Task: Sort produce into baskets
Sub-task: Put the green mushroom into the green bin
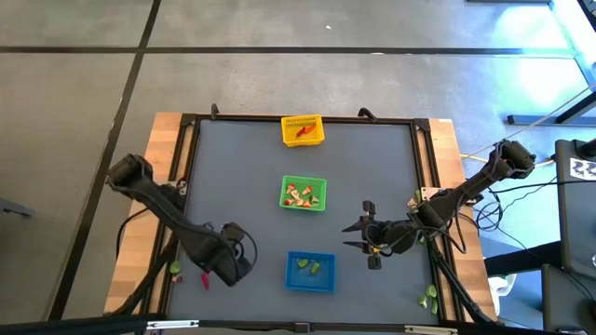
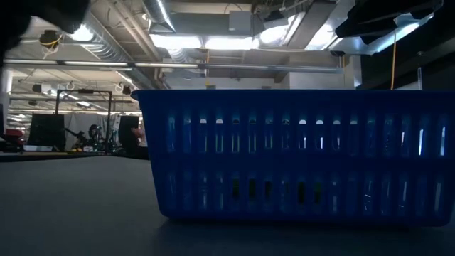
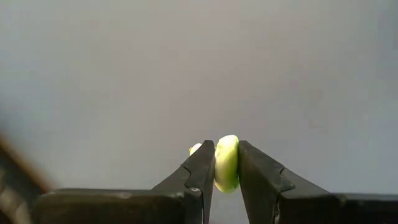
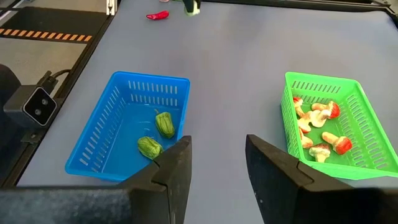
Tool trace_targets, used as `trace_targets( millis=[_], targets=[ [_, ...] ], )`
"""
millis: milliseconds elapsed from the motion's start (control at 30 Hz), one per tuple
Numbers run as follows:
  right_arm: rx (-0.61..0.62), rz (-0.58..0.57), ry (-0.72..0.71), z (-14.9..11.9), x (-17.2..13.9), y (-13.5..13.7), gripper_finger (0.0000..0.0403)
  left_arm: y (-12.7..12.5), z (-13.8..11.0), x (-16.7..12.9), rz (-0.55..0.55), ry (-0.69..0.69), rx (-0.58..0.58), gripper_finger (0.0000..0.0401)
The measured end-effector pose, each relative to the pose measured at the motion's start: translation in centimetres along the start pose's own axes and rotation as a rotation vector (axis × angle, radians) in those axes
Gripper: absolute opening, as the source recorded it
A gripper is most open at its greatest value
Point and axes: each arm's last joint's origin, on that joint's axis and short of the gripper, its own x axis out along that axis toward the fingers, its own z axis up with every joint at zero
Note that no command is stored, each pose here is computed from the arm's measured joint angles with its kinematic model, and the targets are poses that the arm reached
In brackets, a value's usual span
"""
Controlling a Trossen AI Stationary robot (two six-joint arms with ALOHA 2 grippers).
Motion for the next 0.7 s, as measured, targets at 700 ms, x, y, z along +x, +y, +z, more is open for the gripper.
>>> trace_targets(
  millis=[700],
  targets=[
    [-0.002, 0.0, 0.0, 0.0, 0.0, 0.0, 0.0152, -5.4, 6.8, -1.5, -0.541, -0.42, 0.272, 0.0062]
  ],
)
